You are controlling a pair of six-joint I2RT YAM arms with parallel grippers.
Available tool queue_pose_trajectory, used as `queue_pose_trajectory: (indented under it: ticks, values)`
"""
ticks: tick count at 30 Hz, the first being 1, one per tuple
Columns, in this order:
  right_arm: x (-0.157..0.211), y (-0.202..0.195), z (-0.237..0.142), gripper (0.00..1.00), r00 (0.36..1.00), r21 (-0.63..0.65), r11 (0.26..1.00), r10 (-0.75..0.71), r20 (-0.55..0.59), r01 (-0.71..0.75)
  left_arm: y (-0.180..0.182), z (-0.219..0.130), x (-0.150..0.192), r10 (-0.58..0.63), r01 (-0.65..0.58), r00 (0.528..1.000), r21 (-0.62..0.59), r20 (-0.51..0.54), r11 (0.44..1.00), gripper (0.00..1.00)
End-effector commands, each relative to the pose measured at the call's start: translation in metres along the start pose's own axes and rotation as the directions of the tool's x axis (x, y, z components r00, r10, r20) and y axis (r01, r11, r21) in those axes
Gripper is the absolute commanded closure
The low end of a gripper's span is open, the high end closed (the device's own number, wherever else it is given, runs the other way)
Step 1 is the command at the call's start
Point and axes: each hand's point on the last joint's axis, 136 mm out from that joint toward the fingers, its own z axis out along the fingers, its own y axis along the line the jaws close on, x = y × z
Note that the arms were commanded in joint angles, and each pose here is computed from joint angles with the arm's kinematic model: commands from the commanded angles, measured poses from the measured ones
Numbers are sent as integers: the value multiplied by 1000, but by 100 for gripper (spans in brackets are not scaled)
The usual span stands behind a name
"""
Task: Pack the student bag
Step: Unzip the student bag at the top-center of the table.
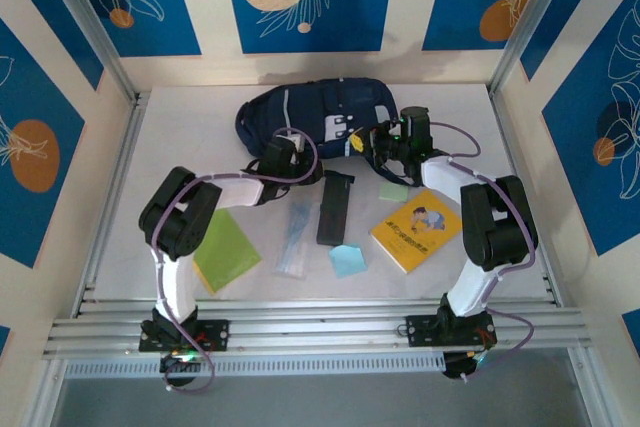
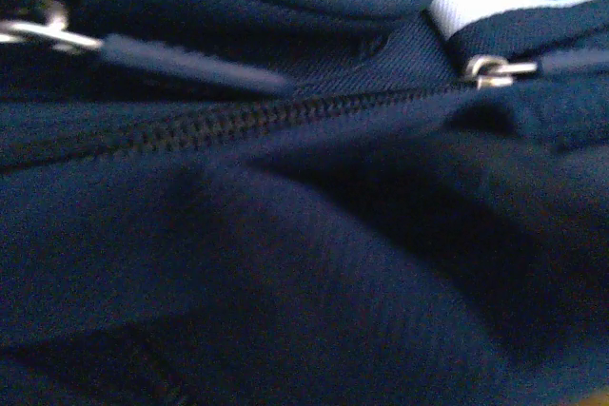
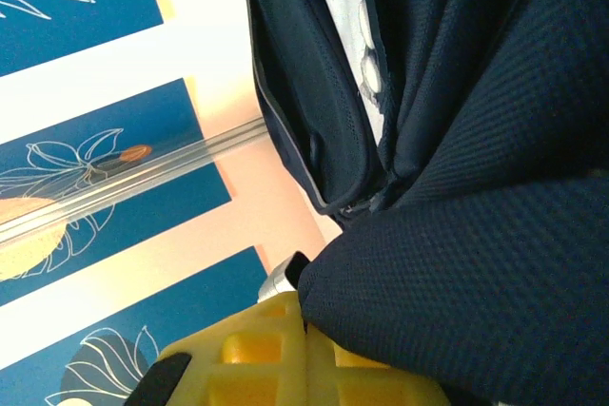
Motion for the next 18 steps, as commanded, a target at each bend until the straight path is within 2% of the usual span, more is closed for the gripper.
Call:
queue_pose_trajectory:
  ticks: [1, 3, 5, 8, 10, 14, 18]
  values:
    - [18, 22, -5, 100, 999, -77, 997, -23, -35, 20, -28, 4, -42, 8, -23, 986, 89, 165, 996, 44]
    - [17, 14, -5, 100, 999, -67, 998, -8, -35, 6, -33, 3, -48, 0, -23, 981, 113, 193, 993, 44]
    - [15, 9, -5, 100, 999, -62, 998, -1, -32, -1, -34, 1, -52, -6, -20, 977, 121, 212, 993, 50]
    - [13, 0, -4, 100, 999, -49, 999, 6, -31, -8, -37, -5, -56, -8, -25, 972, 136, 235, 990, 74]
    - [9, -5, -5, 100, 1000, -40, 999, 6, -22, -6, -41, -11, -59, -11, -27, 971, 155, 240, 988, 98]
    - [-5, -13, -13, 100, 1000, -15, 1000, -19, 25, 19, -39, -25, -49, 16, -45, 979, 141, 202, 989, 100]
    - [-20, -15, -26, 100, 993, 32, 996, -85, 86, 83, 0, -35, -15, 111, -111, 994, -33, 23, 993, 100]
